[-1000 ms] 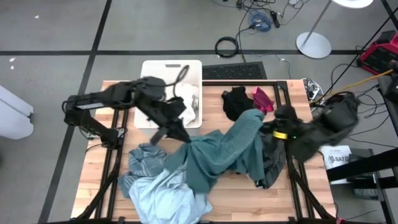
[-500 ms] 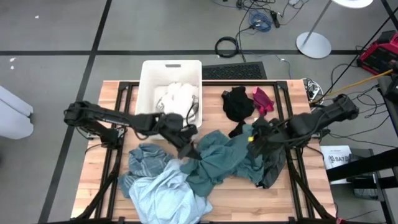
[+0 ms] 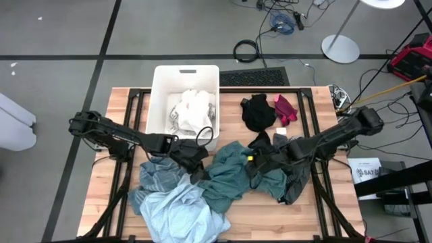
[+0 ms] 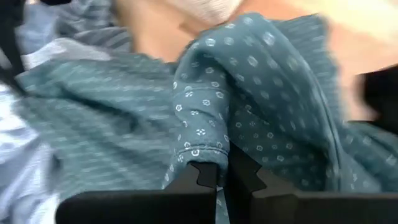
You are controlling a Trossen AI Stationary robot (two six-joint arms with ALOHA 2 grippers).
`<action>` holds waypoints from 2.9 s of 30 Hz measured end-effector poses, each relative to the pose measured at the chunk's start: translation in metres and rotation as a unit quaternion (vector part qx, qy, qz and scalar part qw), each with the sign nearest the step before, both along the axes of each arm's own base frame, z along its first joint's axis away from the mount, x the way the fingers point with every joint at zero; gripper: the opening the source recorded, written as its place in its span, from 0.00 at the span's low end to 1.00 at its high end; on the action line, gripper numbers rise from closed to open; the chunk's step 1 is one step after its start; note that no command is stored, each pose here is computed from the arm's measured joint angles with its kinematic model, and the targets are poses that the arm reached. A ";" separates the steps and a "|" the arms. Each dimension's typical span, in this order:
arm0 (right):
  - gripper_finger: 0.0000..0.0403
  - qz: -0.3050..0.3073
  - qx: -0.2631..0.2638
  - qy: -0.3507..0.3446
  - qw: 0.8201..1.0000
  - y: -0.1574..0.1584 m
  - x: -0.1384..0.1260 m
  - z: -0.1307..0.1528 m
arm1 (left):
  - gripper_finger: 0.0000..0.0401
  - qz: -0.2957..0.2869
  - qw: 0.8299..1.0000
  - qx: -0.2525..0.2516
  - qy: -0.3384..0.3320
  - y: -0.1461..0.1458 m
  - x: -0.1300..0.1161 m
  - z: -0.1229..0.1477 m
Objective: Sort clothes
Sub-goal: Put the green shirt into the white laundry bin
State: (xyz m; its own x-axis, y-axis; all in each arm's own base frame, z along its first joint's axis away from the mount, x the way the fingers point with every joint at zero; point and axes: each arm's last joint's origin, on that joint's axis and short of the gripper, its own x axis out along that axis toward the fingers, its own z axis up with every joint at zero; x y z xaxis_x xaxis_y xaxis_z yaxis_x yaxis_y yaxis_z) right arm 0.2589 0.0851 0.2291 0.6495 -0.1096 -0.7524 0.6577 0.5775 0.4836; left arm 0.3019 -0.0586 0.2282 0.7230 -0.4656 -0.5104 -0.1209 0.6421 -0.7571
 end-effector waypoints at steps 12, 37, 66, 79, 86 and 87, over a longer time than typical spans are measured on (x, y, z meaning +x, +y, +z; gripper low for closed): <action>0.01 0.099 0.019 0.025 0.995 0.003 0.039 -0.035 | 0.06 0.066 0.998 0.001 0.007 0.003 0.002 0.000; 0.74 0.146 0.114 0.053 0.981 -0.022 0.052 -0.009 | 0.23 0.046 0.989 -0.008 -0.143 0.031 -0.040 0.074; 0.61 -0.081 0.090 0.277 0.953 0.014 -0.063 0.002 | 0.23 0.013 0.986 0.014 -0.165 0.038 -0.009 0.057; 0.17 -0.092 0.123 0.233 0.960 0.013 -0.065 -0.036 | 0.20 0.036 0.971 0.041 -0.231 0.032 -0.015 0.075; 0.02 -0.064 0.126 0.211 0.967 0.019 -0.054 0.000 | 0.10 0.058 0.952 0.055 -0.297 0.031 -0.032 0.111; 0.01 -0.059 0.125 0.205 0.969 0.020 -0.051 0.010 | 0.09 0.060 0.948 0.055 -0.306 0.031 -0.035 0.116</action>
